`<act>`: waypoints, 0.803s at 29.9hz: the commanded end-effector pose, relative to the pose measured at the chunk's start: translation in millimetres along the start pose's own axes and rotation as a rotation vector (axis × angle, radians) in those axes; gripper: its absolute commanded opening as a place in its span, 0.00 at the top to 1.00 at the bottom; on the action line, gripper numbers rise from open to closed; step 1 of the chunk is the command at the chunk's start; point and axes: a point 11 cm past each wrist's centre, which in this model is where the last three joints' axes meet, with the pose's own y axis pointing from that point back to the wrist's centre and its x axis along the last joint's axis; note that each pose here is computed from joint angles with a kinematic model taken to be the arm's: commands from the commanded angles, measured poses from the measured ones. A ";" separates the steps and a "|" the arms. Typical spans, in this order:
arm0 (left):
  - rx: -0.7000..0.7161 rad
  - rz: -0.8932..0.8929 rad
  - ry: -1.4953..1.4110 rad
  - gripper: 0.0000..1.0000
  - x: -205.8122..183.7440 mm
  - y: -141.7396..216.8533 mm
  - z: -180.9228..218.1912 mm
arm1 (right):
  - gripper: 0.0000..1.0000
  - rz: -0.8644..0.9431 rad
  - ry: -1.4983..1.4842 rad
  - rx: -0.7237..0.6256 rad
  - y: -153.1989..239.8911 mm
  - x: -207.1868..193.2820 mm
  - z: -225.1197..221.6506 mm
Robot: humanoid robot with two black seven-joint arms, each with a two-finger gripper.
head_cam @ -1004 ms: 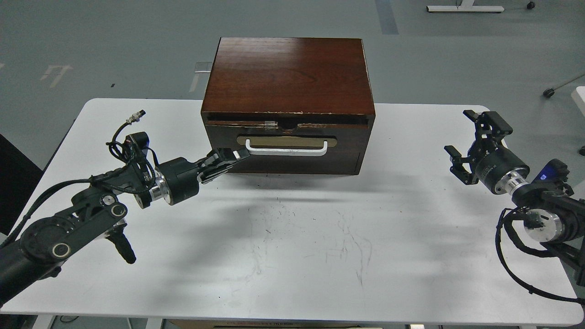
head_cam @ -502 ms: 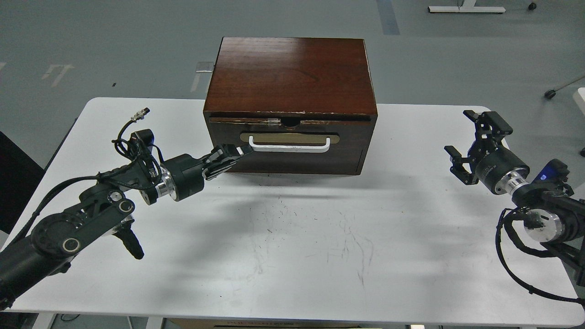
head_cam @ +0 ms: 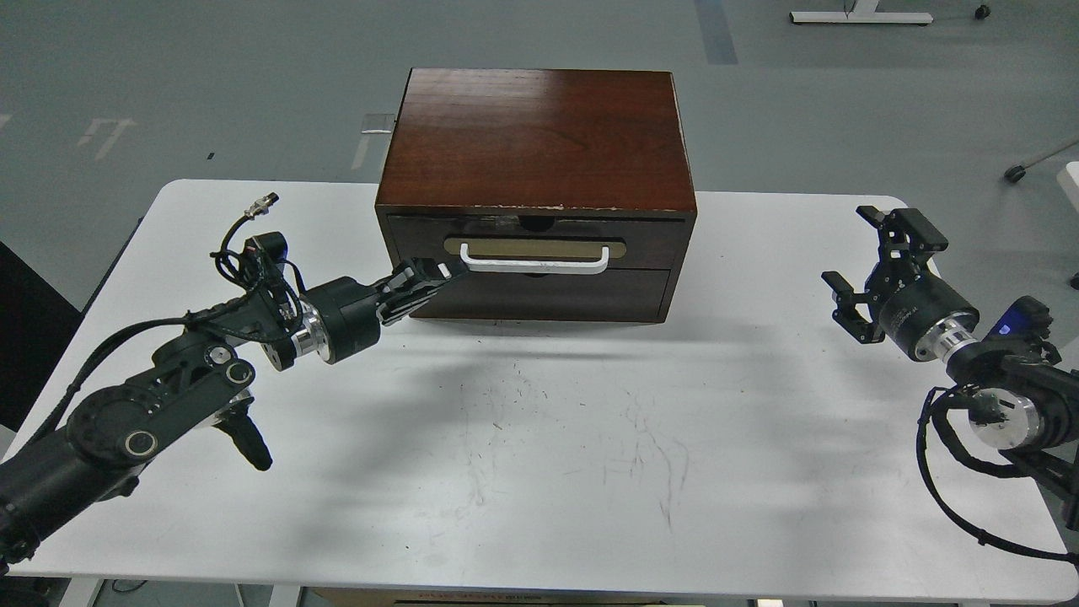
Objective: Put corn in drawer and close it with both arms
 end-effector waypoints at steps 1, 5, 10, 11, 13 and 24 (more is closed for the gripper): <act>0.001 -0.018 0.011 1.00 -0.9 4.0 -0.7 | 0.00 0.000 0.000 0.000 0.0 0.0 0.0; 0.004 -0.084 0.015 1.00 -5.1 17.0 -0.3 | 0.00 0.001 0.000 0.002 0.2 0.7 -0.7; -0.003 -0.135 0.013 0.08 -10.2 32.0 5.0 | 0.00 0.005 0.003 0.002 1.3 2.7 -2.1; -0.005 -0.139 0.009 0.00 -10.9 34.5 6.4 | 0.00 0.006 0.004 0.003 1.6 3.4 -2.5; -0.024 -0.144 0.016 0.00 -9.1 42.0 11.7 | 0.00 0.007 0.005 0.003 1.9 4.0 -2.8; -0.243 0.166 0.459 0.00 62.6 93.2 28.8 | 0.00 0.014 -0.009 0.032 -1.4 3.6 -10.8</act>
